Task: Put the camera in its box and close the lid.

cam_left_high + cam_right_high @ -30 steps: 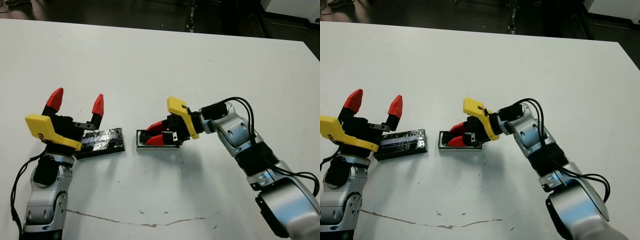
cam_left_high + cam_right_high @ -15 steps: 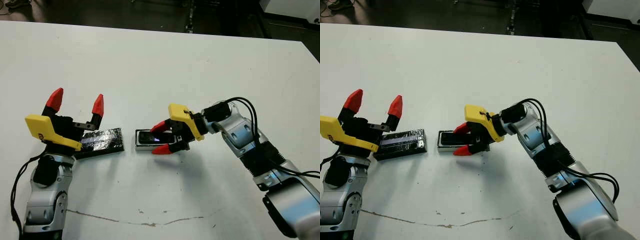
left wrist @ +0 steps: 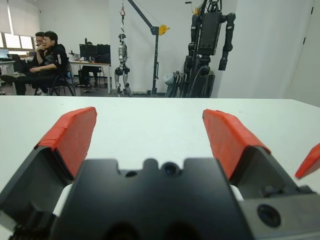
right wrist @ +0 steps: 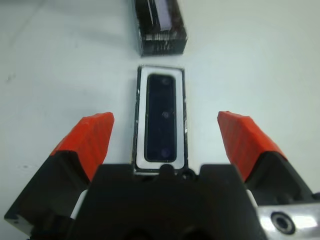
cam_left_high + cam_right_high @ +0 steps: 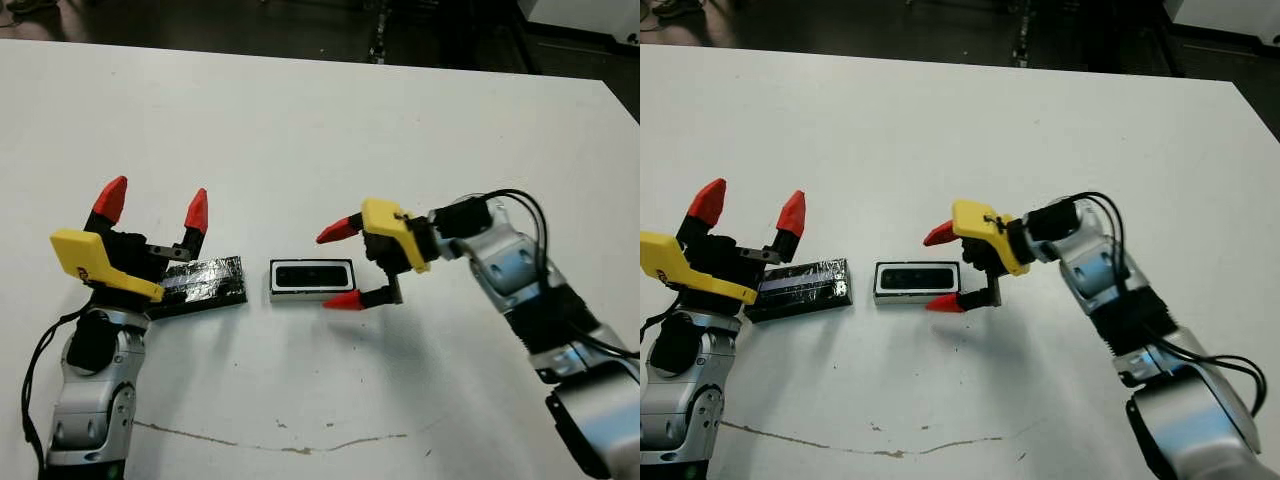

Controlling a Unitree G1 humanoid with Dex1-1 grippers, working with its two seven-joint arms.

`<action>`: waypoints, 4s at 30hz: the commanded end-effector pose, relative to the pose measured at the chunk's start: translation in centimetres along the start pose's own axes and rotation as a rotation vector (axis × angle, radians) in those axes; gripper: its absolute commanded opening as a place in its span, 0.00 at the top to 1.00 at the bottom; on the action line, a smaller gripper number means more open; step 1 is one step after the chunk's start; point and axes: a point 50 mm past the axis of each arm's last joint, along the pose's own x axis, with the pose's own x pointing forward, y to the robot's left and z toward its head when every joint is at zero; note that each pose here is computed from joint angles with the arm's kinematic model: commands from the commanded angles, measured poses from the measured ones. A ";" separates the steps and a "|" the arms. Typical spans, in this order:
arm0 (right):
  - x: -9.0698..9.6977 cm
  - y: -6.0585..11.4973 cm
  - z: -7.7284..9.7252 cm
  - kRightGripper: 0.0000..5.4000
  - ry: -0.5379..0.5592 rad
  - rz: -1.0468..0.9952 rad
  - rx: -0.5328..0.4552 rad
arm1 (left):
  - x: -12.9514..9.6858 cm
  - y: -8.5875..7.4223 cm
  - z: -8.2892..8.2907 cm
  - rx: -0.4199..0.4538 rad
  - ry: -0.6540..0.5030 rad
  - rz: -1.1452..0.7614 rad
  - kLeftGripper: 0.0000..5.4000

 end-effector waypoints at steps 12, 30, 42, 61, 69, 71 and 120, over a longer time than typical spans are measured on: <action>-5.1 1.1 0.5 0.00 -0.197 -0.353 0.184 | -0.2 0.1 -0.1 -0.001 0.011 -0.001 0.00; -7.3 8.9 -5.1 0.43 -0.404 -1.181 0.460 | 0.1 1.3 1.9 0.128 0.007 -0.110 0.00; -5.8 10.3 -6.1 0.79 -0.425 -1.363 0.540 | 0.9 2.8 5.6 0.255 0.127 -0.550 0.00; -5.3 10.1 -6.2 1.00 -0.435 -1.374 0.533 | 6.0 3.6 5.9 0.077 0.561 -1.118 0.00; -5.3 10.1 -6.2 1.00 -0.434 -1.377 0.545 | 5.5 2.5 3.6 0.012 0.624 -1.213 0.00; -5.3 10.1 -6.2 1.00 -0.430 -1.379 0.544 | 5.2 2.3 3.3 0.042 0.621 -1.225 0.00; -5.3 10.1 -6.1 1.00 -0.439 -1.362 0.576 | 3.4 3.8 -0.8 0.276 0.777 -1.204 0.00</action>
